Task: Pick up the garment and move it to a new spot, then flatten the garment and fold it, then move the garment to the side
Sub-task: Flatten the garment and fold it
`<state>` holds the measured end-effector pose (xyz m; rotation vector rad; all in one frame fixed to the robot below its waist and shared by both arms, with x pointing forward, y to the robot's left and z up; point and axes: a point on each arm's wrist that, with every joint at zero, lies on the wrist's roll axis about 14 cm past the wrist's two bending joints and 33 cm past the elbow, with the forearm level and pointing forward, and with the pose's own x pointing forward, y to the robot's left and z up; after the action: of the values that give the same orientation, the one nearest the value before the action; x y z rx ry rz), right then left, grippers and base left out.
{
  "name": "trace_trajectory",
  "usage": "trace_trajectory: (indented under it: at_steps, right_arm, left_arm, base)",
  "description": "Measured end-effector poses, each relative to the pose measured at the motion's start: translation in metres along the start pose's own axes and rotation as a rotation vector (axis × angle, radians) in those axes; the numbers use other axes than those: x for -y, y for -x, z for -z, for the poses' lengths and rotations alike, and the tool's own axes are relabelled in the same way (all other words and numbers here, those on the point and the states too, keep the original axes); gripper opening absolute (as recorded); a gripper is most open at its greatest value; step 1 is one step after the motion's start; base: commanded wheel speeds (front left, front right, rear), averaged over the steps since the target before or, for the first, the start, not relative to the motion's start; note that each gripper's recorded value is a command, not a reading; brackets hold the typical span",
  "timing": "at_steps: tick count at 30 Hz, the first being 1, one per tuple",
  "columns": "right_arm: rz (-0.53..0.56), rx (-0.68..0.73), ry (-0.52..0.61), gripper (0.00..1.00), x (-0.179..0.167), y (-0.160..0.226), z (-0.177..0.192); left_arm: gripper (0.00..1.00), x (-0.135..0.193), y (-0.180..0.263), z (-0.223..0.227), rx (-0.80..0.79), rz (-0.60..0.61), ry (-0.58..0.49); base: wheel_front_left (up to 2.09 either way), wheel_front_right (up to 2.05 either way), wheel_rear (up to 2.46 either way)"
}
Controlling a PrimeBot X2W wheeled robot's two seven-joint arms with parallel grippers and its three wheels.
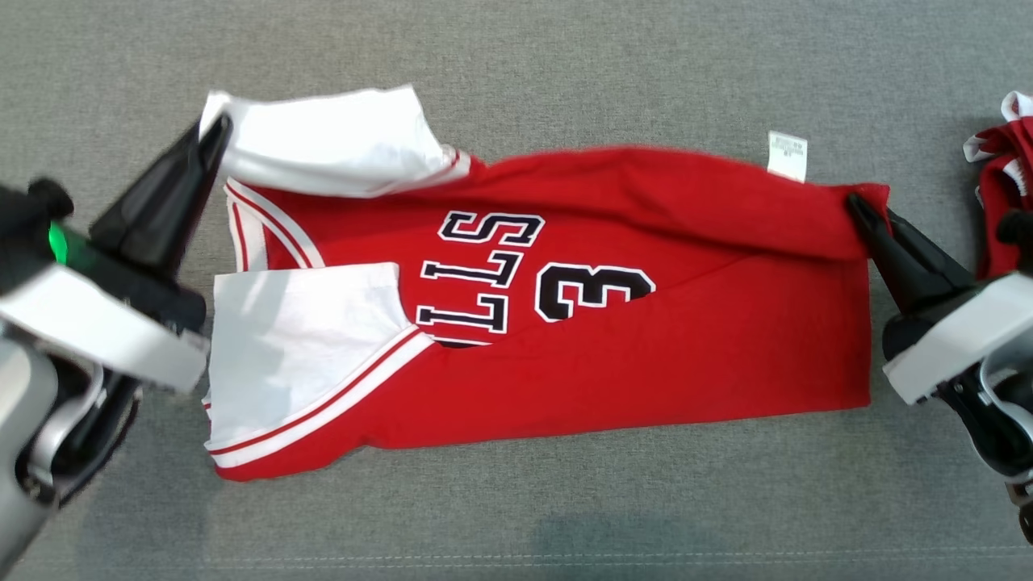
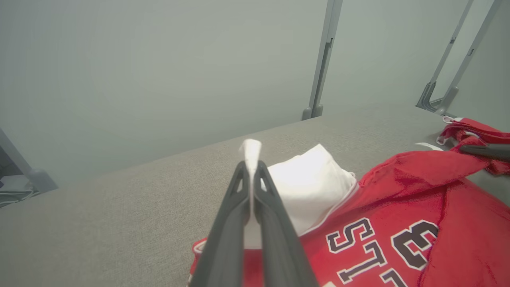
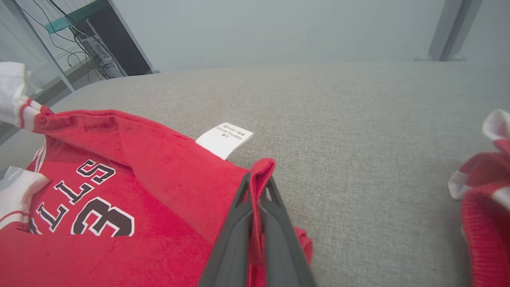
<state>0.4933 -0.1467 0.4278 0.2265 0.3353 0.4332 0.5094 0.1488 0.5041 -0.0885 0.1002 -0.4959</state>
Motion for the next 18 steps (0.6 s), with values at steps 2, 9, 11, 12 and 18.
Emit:
trace_trajectory:
  at_steps: [2, 9, 11, 12, 18]
  right_arm:
    - [0.007, -0.016, 0.021, 0.0, 0.001, 0.005, 0.004]
    - [0.019, -0.025, 0.016, 0.0, -0.002, 0.013, 0.014]
    - [0.018, -0.033, 0.023, 0.0, -0.004, 0.016, 0.018]
    - [0.016, -0.032, 0.02, 0.0, -0.006, 0.017, 0.019]
    - [-0.024, -0.043, 0.097, 0.0, -0.019, 0.022, 0.027]
  left_arm:
    - [0.0, 0.001, 0.013, 0.004, -0.005, -0.029, 0.018]
    - [0.0, 0.006, 0.049, 0.017, -0.018, -0.124, 0.098]
    - [0.0, 0.009, 0.057, 0.022, -0.028, -0.142, 0.129]
    - [0.0, 0.01, 0.06, 0.025, -0.033, -0.152, 0.153]
    - [0.23, 0.021, 0.078, 0.055, -0.079, -0.224, 0.318]
  base:
    - [0.0, 0.0, 0.0]
    - [0.0, 0.0, 0.0]
    - [0.0, 0.0, 0.0]
    - [0.0, 0.0, 0.0]
    - [0.0, 0.0, 0.0]
